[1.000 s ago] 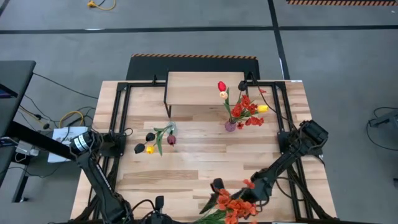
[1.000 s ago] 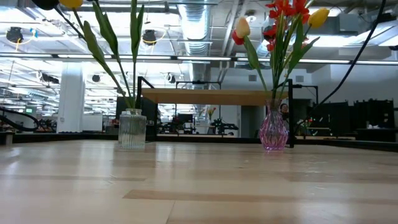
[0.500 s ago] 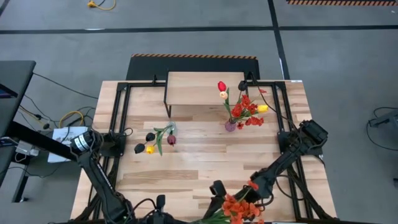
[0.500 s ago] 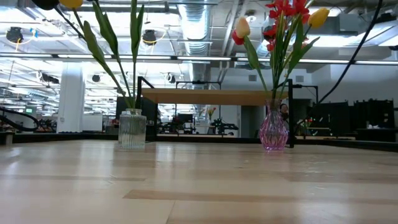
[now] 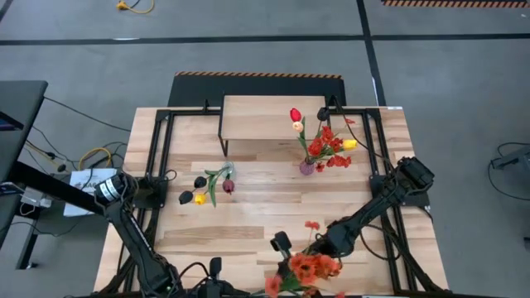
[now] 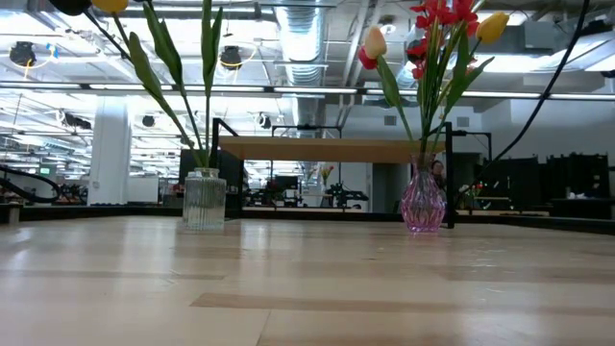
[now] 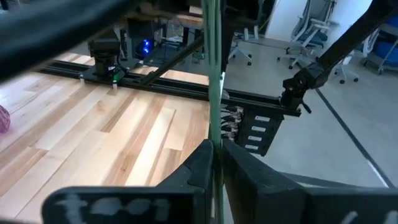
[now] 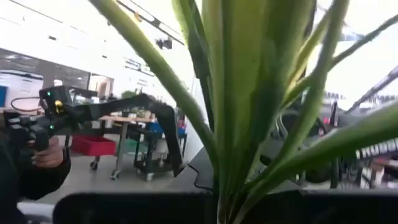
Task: Pick and place flowers into a vace then onto a shelf
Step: Put the red flower into the transparent vase
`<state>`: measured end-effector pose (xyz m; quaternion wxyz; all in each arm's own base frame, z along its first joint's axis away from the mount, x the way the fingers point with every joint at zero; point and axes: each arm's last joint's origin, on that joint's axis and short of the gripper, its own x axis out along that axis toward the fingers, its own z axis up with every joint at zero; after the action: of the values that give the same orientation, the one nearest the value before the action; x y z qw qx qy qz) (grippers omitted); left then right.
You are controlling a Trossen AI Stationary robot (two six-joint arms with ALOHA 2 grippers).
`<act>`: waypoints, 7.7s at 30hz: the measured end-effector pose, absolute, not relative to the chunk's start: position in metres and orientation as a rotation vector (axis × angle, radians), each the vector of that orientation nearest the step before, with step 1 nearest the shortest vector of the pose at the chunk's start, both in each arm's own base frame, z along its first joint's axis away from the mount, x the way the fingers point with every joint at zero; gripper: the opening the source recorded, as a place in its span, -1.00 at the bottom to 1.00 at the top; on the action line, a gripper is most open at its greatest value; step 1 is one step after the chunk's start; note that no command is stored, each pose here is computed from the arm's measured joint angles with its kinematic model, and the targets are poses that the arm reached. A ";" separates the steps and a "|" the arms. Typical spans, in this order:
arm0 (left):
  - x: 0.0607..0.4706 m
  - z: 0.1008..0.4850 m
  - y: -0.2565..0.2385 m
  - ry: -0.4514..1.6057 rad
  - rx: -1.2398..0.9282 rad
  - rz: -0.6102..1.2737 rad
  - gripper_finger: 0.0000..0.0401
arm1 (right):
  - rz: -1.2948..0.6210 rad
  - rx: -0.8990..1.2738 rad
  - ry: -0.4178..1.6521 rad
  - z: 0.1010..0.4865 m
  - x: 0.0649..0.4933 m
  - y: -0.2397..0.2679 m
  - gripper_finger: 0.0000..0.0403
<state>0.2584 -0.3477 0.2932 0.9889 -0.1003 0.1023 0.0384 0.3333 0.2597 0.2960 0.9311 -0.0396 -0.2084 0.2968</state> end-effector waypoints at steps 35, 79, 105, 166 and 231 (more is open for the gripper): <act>0.128 0.456 -0.246 0.054 0.046 -0.048 -0.72 | -0.091 -0.127 -0.048 0.434 0.311 0.176 -1.00; 0.049 0.486 -0.060 0.157 -0.109 -0.247 -0.72 | -0.788 -0.074 -0.184 0.236 0.383 0.165 -1.00; 0.045 0.475 -0.055 0.247 -0.044 -0.301 -0.72 | -0.975 -0.088 -0.088 0.241 0.426 0.132 -1.00; 0.045 0.472 -0.053 0.245 0.055 -0.269 -0.72 | -0.836 -0.039 -0.167 0.236 0.442 0.102 -1.00; 0.028 0.460 -0.038 0.341 0.039 -0.574 -0.72 | -0.788 -0.128 -0.172 0.245 0.437 0.115 -0.99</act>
<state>0.0284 -0.0380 0.4603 0.9446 0.0189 0.1676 -0.2816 0.4370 0.1154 0.2446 0.9177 -0.0623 -0.0836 -0.3832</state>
